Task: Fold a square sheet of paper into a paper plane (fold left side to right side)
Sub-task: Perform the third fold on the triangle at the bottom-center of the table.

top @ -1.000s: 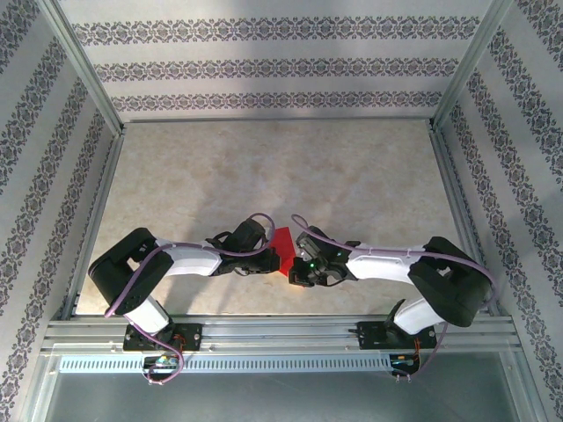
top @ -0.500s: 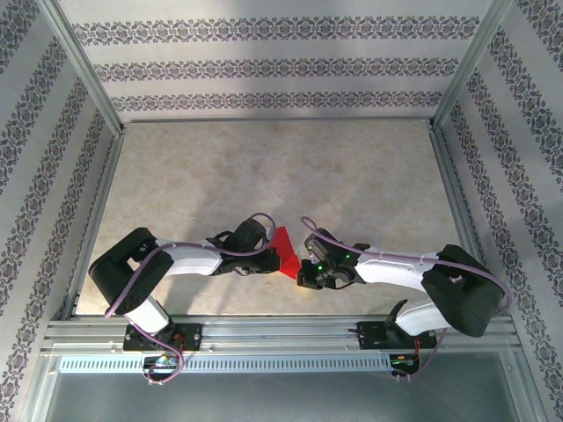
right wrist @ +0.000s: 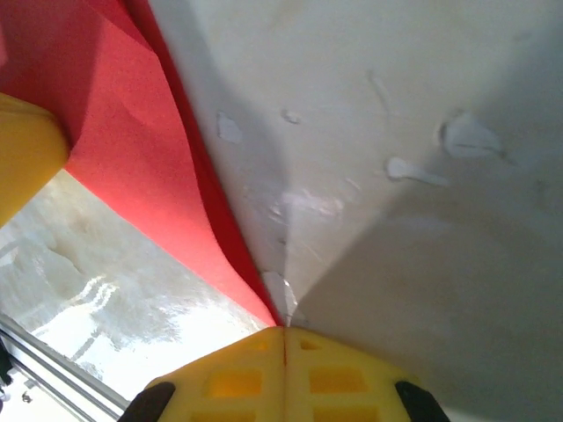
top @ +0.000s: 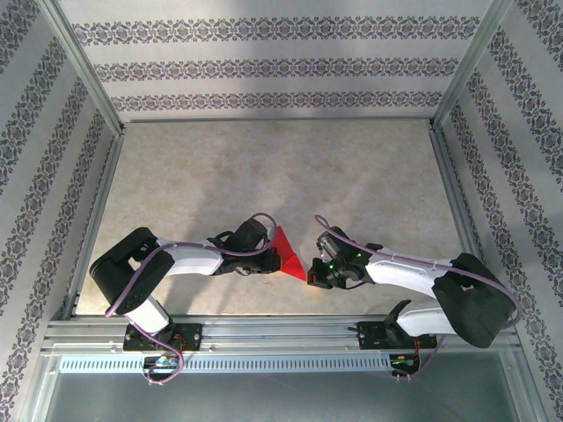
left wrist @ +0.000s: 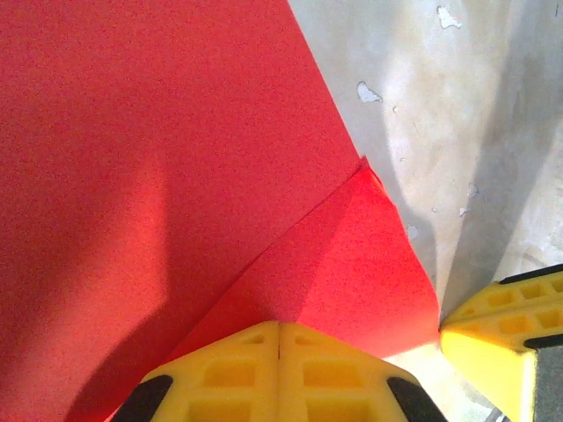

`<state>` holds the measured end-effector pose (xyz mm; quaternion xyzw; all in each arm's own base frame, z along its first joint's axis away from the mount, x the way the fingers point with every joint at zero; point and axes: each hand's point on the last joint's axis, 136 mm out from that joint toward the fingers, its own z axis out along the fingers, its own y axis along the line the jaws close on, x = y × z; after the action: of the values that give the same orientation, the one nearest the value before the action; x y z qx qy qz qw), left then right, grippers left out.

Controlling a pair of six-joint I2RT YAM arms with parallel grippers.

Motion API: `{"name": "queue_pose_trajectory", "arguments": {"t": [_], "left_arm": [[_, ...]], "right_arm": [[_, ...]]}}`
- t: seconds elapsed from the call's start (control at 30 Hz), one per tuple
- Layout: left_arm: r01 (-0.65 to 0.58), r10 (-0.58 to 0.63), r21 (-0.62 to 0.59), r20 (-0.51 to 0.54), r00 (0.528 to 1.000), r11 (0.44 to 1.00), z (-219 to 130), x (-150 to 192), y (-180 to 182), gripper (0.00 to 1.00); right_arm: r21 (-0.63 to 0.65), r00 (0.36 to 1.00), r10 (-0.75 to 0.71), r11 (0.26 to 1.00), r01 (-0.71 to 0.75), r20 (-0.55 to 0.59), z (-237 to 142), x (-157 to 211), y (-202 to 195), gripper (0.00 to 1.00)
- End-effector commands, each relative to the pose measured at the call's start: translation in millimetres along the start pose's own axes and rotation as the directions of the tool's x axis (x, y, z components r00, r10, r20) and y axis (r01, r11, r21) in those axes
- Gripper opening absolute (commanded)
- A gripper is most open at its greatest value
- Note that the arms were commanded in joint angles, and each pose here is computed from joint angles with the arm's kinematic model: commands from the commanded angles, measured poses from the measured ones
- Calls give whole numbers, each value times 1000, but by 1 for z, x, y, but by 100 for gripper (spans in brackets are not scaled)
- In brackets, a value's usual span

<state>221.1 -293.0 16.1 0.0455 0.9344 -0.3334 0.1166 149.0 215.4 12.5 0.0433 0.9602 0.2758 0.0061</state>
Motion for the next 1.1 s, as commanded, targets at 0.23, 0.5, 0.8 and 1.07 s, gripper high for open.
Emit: {"name": "queue_pose_trajectory", "arguments": {"t": [0.23,0.5,0.8,1.07], "left_arm": [[-50,28,-188,-120,992,981,2,34,49,0],[-124,118,-126,-55,991,984,-11,11,27,7],[-99,97,8,149,984,995,-53,-47,-10,22],[41,-36,-5,356,934,999,-100,-66,19,36]], "right_arm": [[59,997,-74,996,73,24,-33,-1,-21,5],[-31,952,-252,965,261,172,-57,-37,9,37],[-168,880,-389,881,441,271,-53,-60,53,48],[-150,847,-477,843,516,234,-26,-64,73,49]]}}
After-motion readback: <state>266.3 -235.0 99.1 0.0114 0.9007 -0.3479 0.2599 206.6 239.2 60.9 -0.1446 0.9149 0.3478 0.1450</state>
